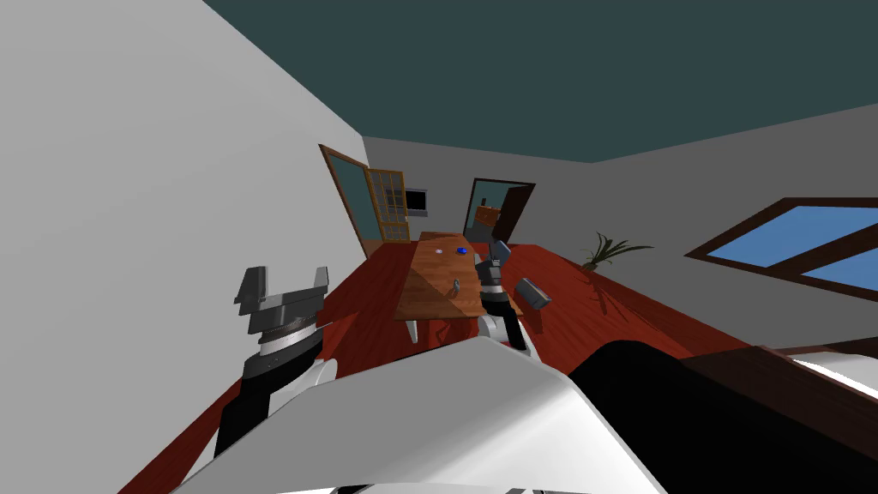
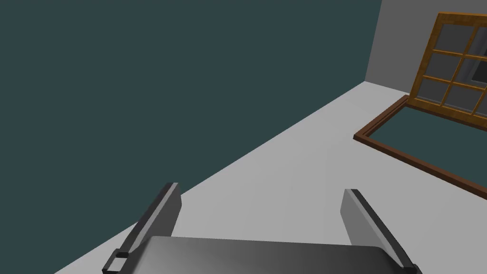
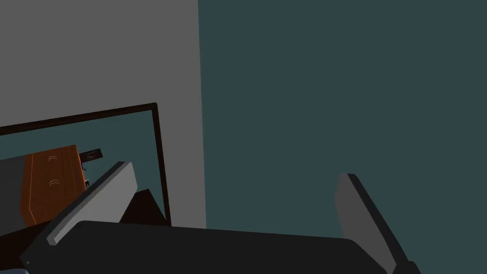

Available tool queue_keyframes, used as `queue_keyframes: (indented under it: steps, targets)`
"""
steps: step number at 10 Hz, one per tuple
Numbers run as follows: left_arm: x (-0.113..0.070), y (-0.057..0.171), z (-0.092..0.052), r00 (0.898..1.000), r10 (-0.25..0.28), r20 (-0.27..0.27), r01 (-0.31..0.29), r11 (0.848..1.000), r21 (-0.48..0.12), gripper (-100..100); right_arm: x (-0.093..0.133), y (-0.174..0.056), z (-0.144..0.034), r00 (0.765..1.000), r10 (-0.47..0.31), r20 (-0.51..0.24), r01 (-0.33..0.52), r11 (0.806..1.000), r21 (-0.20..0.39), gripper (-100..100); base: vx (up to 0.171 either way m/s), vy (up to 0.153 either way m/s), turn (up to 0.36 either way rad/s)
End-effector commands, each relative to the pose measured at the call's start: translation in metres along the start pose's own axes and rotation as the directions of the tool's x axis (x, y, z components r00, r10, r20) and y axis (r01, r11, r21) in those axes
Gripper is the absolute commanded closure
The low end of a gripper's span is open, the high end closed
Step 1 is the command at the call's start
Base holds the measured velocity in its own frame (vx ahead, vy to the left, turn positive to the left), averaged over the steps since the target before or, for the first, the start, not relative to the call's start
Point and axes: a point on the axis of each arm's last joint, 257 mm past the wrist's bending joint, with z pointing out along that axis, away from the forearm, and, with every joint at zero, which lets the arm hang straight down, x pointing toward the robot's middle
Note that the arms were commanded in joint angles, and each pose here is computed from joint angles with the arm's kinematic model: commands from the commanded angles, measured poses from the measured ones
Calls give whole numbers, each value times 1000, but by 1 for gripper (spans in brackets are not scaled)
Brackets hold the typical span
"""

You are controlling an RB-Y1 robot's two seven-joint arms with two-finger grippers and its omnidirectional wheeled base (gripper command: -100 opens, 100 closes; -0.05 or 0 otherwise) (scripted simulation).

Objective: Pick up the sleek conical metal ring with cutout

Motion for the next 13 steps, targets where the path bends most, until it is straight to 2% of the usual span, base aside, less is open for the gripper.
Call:
queue_keyframes:
  steps: [1,4,6,9,10,11,12,13]
  targets:
    - [0,0,0,1000,0,0,0,1000,0,0,-2,-19,2,999,46,-2,-46,998,39,-100,-20,4,28]
    - [0,0,0,1000,0,0,0,1000,0,0,-8,-49,4,992,128,11,-128,986,102,-100,-26,-2,25]
    - [0,0,0,1000,0,0,0,1000,0,0,-13,-76,5,979,198,35,-201,967,155,-100,-16,-15,19]
    - [0,0,0,1000,0,0,0,1000,0,0,-24,-118,9,946,312,91,-325,917,230,-100,-23,-20,28]
    - [0,0,0,1000,0,0,0,1000,0,0,-24,-122,7,943,317,97,-332,913,238,-100,-20,-8,9]
    - [0,0,0,1000,0,0,0,1000,0,0,-28,-137,8,925,359,122,-379,888,260,-100,-16,-1,22]
    - [0,0,0,1000,0,0,0,1000,0,0,-28,-139,7,925,358,124,-379,887,264,-100,-11,0,13]
    - [0,0,0,1000,0,0,0,1000,0,0,-33,-156,7,904,398,156,-427,857,289,-100,-11,-1,30]
